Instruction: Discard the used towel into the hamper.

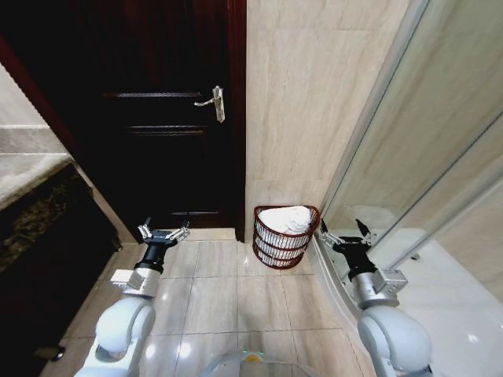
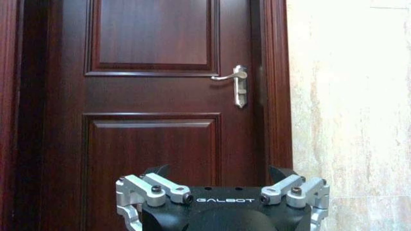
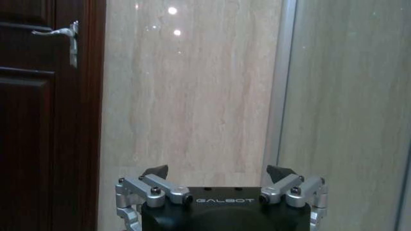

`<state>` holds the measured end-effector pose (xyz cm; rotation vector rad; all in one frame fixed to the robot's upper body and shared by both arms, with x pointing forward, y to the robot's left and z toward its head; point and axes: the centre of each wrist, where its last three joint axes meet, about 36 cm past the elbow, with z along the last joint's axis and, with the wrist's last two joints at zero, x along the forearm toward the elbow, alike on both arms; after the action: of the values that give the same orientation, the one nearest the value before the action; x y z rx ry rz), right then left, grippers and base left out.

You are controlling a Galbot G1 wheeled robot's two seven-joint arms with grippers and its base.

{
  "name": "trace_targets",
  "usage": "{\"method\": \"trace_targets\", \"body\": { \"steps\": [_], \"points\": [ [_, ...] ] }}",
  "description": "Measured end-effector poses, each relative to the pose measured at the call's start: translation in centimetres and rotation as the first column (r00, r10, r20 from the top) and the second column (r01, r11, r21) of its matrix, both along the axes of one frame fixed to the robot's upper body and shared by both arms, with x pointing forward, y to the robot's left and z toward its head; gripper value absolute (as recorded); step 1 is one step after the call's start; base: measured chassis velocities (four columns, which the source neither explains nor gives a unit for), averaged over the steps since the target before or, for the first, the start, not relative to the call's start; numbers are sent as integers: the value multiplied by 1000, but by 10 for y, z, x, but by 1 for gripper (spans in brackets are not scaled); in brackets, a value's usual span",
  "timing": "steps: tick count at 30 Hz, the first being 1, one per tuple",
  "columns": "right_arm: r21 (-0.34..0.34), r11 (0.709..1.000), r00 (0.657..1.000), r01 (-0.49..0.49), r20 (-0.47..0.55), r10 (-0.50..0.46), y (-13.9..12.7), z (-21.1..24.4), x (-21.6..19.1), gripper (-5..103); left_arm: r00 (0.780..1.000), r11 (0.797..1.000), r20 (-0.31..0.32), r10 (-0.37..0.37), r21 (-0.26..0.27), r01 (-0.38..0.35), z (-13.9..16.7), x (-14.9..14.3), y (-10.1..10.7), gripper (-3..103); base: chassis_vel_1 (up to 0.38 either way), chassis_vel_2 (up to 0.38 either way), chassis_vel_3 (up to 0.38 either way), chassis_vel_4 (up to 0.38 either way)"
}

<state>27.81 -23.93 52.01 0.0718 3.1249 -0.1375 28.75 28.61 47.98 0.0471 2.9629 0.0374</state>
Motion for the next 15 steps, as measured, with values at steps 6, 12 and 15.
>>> {"method": "trace_targets", "body": {
  "steps": [6,12,15],
  "points": [
    [1,1000,1000,-3,3,3,1,0,1,100,1000,1000,-6,3,-4,-3,-1,0,-1,100,62,61,-22,-17],
    [4,1000,1000,-9,2,9,2,0,2,100,1000,1000,-12,8,-4,-8,-2,-1,0,100,69,76,24,16],
    [7,1000,1000,-11,3,11,3,-1,3,100,1000,1000,-13,11,-1,-11,-3,0,1,100,90,93,43,51]
  ]
}}
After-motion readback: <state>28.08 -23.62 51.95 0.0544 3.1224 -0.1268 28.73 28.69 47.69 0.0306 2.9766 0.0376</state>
